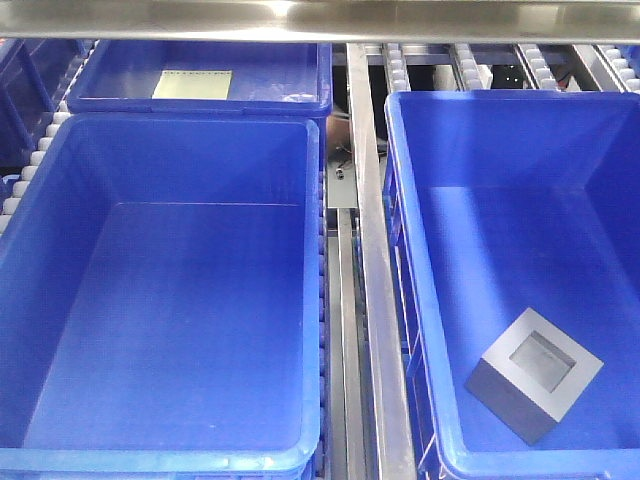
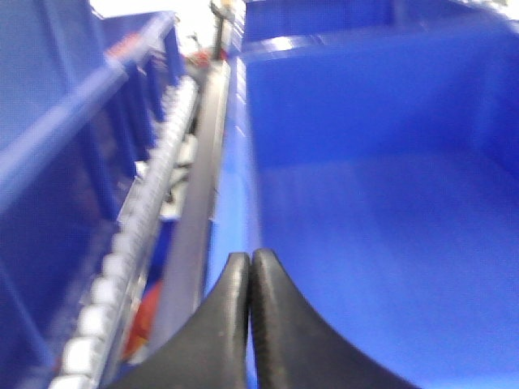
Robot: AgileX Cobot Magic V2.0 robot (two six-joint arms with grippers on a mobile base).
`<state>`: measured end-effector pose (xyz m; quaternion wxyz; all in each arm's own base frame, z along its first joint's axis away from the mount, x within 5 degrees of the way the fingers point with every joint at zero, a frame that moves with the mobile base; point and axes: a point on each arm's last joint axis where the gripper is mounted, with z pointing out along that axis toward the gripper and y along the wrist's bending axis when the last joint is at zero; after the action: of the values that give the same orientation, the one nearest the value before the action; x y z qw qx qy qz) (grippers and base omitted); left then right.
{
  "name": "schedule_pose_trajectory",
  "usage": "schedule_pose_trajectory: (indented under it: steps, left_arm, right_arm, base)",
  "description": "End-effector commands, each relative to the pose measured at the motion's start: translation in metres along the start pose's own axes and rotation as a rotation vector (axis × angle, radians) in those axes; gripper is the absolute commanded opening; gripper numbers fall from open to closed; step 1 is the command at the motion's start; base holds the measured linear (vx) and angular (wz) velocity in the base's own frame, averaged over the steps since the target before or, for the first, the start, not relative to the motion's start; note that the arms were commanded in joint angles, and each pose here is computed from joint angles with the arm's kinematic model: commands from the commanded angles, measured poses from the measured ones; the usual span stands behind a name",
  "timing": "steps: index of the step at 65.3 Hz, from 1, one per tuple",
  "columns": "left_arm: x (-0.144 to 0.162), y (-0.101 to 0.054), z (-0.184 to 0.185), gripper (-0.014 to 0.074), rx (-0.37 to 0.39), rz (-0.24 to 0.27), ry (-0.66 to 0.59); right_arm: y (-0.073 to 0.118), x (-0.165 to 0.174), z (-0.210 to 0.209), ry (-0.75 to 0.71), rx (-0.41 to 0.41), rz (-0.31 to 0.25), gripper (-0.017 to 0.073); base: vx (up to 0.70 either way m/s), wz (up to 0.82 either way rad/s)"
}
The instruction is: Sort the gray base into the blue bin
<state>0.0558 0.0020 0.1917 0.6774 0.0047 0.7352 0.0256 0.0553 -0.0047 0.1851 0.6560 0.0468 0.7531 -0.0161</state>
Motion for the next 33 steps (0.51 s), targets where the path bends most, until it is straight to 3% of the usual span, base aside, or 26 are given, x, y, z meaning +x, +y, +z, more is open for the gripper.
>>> schedule_pose_trajectory:
  steps: [1,33]
  left_arm:
    - [-0.0151,-0.0004,-0.0026,-0.0006,0.011,-0.011,-0.13]
    - [-0.0153,-0.0004,-0.0025,-0.0006,0.011,-0.011,-0.129]
  right_arm:
    - [0.0,-0.0057,-0.0002,-0.068,0.0,-0.013,-0.0005]
    - [0.0,-0.0057,-0.0002,-0.068,0.0,-0.013,-0.0005]
  base:
    - [0.0,0.0]
    - [0.0,0.0]
